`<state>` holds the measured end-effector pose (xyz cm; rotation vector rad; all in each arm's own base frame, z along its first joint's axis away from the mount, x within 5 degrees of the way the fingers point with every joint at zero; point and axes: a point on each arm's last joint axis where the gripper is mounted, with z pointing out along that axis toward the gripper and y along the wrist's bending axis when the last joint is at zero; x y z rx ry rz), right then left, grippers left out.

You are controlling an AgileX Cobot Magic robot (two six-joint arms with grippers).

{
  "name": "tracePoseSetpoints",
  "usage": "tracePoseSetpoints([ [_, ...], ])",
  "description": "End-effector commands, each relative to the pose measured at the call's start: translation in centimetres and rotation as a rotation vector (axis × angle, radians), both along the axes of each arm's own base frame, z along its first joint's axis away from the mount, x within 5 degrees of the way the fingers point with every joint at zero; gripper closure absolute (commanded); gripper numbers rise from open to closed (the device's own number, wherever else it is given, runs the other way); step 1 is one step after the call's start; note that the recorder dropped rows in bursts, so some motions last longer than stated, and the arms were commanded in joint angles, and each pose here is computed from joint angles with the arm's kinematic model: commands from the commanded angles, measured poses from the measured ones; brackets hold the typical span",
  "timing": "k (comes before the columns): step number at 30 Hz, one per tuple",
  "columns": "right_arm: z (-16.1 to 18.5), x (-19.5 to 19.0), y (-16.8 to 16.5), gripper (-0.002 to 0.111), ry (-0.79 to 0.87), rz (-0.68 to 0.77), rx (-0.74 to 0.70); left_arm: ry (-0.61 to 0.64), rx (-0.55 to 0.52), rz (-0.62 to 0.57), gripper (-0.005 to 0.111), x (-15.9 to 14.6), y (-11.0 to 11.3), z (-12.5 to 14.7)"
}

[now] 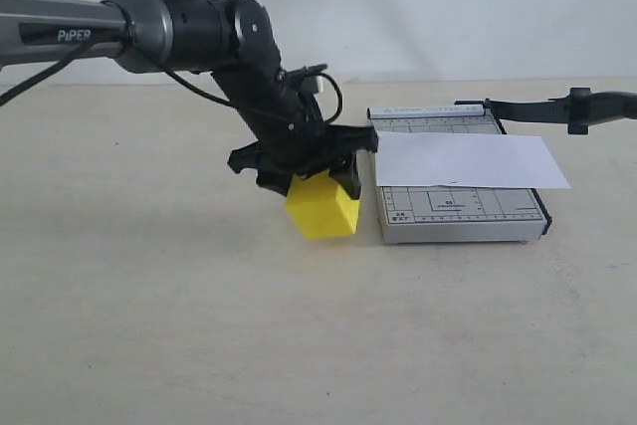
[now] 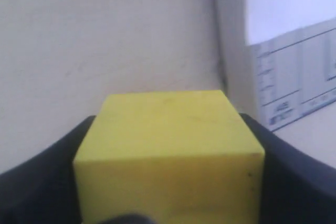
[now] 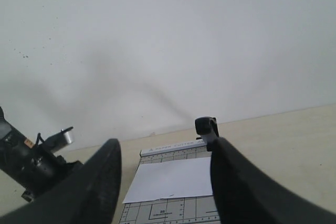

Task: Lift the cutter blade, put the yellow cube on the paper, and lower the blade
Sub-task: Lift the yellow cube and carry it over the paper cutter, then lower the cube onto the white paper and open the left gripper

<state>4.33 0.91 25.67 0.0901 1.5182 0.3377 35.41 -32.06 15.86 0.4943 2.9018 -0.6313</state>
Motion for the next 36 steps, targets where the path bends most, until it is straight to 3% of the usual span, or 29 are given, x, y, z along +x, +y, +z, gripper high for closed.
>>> tracePoseSetpoints([
  [1, 0.0, 0.0, 0.0, 0.058, -0.007, -0.002, -0.007, -0.085, -0.110, -0.004, 0.102, 0.6, -1.2, 3.7],
  [8, 0.0, 0.0, 0.0, 0.058, -0.007, -0.002, -0.007, -0.248, -0.229, -0.062, 0.102, 0.9, -3.6, 9.2],
  [12, 0.0, 0.0, 0.0, 0.058, -0.007, -0.002, -0.007, -0.353, -0.295, -0.080, 0.102, 0.5, -5.5, 10.9],
  [15, 0.0, 0.0, 0.0, 0.058, -0.007, -0.002, -0.007, -0.394, -0.327, -0.073, 0.102, 0.8, -7.0, 10.0],
  [22, 0.0, 0.0, 0.0, 0.058, -0.007, -0.002, -0.007, -0.316, -0.292, -0.117, 0.102, 0.3, -9.1, 6.3],
  [36, 0.0, 0.0, 0.0, 0.058, -0.007, -0.002, -0.007, -0.350, -0.245, -0.140, 0.102, 0.5, -9.0, 5.8],
])
